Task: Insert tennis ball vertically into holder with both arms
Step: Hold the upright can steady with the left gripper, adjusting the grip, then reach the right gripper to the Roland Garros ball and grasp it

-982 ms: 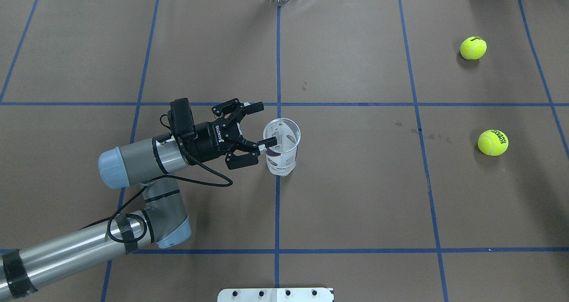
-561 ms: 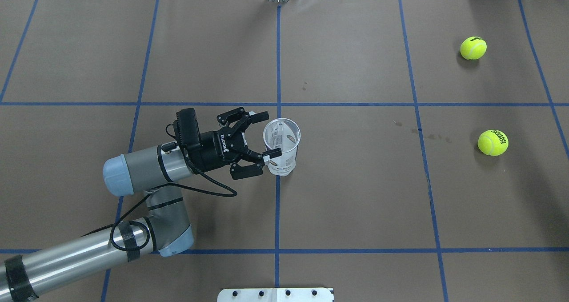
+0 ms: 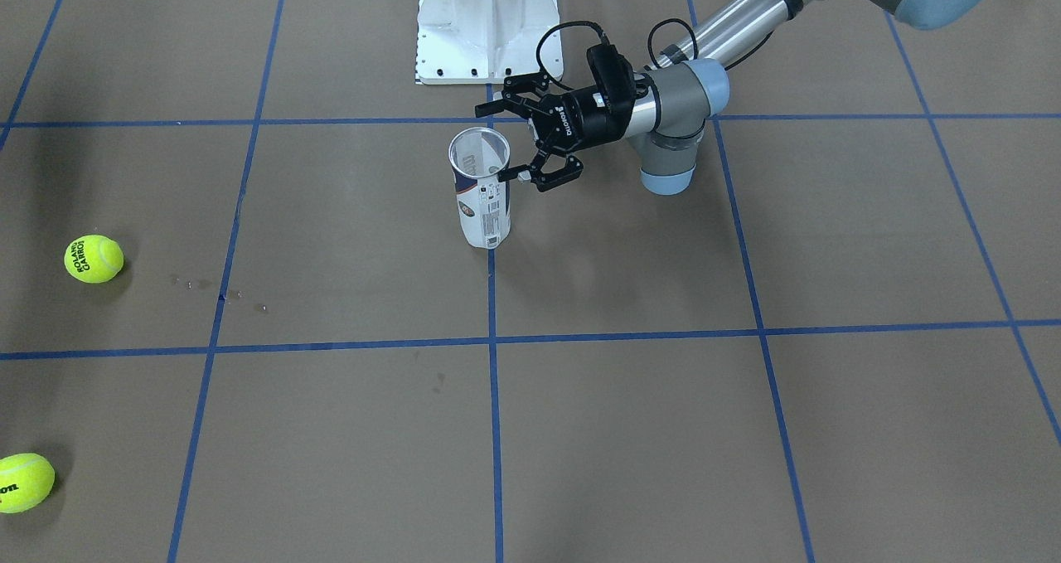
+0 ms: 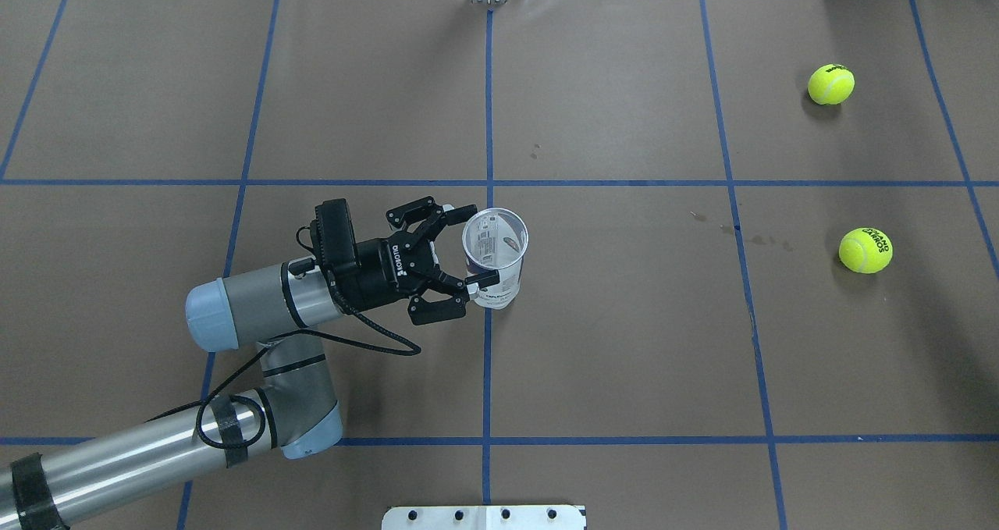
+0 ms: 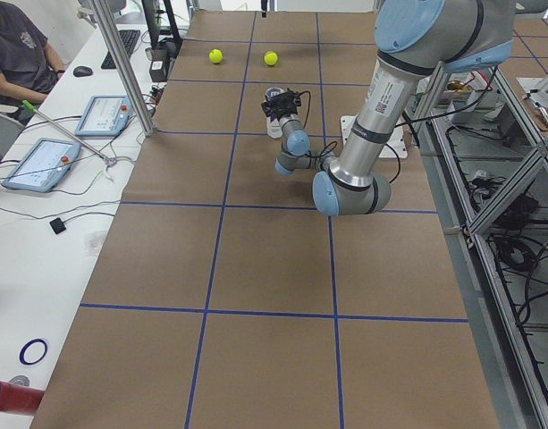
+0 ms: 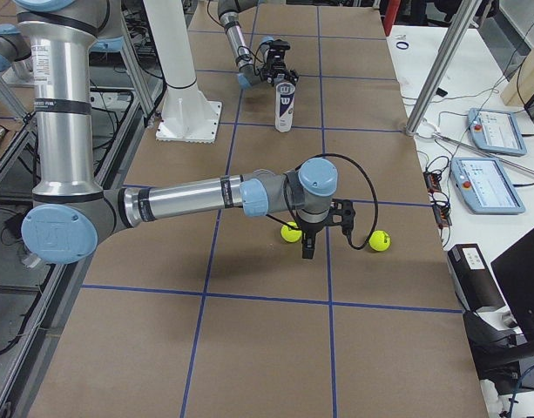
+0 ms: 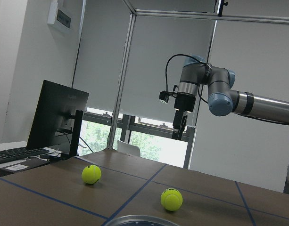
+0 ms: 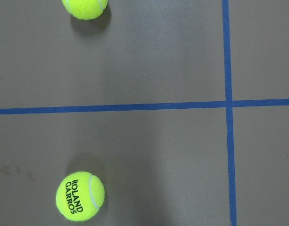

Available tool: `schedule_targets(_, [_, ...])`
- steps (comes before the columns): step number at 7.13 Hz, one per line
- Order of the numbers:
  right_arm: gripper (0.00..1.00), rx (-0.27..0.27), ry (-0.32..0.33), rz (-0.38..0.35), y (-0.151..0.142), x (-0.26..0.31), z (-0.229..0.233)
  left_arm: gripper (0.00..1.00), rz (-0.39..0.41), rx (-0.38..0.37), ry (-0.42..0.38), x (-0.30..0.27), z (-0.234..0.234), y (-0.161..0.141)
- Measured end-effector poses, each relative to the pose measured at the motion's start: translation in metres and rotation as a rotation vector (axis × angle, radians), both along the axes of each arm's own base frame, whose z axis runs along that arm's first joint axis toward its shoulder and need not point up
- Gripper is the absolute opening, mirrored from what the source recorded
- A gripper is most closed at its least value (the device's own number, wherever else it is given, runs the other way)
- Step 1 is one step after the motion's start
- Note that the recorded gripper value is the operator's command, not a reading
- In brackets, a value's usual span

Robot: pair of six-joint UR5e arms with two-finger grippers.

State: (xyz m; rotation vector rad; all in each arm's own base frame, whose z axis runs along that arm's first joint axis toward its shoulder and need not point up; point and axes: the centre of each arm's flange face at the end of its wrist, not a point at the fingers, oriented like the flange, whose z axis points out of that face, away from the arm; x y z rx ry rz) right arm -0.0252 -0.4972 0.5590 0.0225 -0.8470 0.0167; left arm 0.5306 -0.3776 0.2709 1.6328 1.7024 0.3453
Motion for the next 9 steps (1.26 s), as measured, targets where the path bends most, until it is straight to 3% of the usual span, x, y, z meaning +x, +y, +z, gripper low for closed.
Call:
schedule_targets(6, [1.0,0.093,0.024,-0.182,0.004,-0.136,-0.001,1.0,0.0,-0.001,-0.007,0.002,0.001,0.001])
schedule_targets(9, [0.97,0.093,0.068,-0.232,0.015,-0.181,0.02,1.0,0.001,-0.002,-0.007,0.002,0.001,0.001])
